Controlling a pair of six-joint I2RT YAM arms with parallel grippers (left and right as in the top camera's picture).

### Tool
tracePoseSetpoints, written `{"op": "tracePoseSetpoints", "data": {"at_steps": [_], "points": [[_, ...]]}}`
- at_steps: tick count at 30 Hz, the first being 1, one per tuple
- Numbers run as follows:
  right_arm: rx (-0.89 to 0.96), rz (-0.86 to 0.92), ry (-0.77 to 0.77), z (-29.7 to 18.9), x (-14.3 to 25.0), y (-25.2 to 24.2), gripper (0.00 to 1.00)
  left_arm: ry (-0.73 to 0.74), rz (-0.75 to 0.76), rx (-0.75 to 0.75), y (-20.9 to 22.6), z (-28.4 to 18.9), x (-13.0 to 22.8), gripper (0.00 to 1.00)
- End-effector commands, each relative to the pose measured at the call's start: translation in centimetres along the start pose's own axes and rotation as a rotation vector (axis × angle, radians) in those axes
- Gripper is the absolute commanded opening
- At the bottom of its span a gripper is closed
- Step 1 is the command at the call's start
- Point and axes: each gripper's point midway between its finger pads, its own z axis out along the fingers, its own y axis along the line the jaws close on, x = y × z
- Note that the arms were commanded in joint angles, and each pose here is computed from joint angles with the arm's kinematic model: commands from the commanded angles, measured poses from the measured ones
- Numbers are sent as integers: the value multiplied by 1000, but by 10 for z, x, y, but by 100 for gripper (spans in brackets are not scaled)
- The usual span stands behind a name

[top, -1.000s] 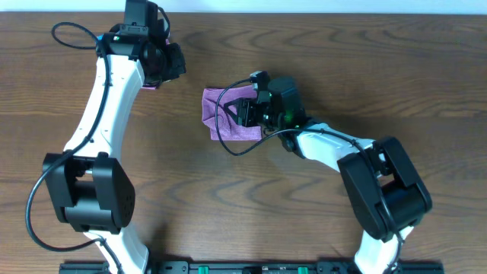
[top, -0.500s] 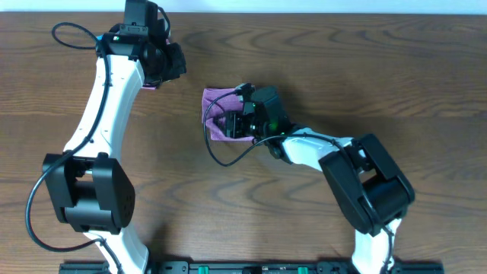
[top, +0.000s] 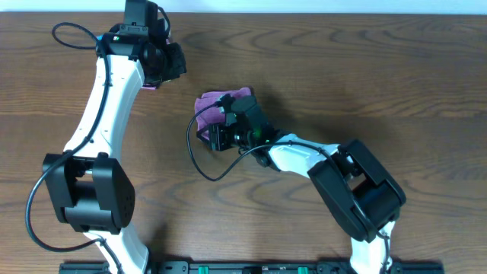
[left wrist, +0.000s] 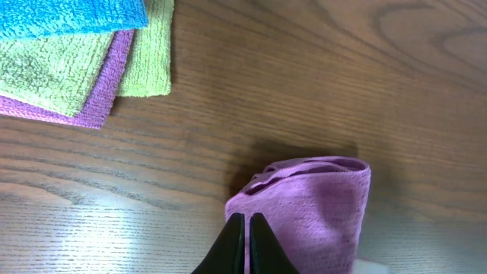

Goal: Fold the cloth

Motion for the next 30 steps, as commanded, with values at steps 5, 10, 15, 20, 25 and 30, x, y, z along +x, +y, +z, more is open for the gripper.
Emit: {"op": "tracePoseSetpoints", "data": {"at_steps": [5,10,15,20,25,30], "points": [[-1,-50,6,2,-2,-1,44,-16,0,8,-1,-10,-1,6],[50,-56,-102,-19,-44,-19,42,-19,1,9,-2,-11,-2,6],[90,-41,-162,-33,-67,-39,41,-22,2,11,-2,-12,-2,6],[156,-59,-198,-37,-75,-52,41,-22,1,11,-2,-12,-2,6],[234,-85,-234,-42,-82,-65,38,-22,1,10,-2,-12,-2,6],[303,-91,-256,-49,-88,-82,38,-18,1,9,-2,-12,-1,6]]}}
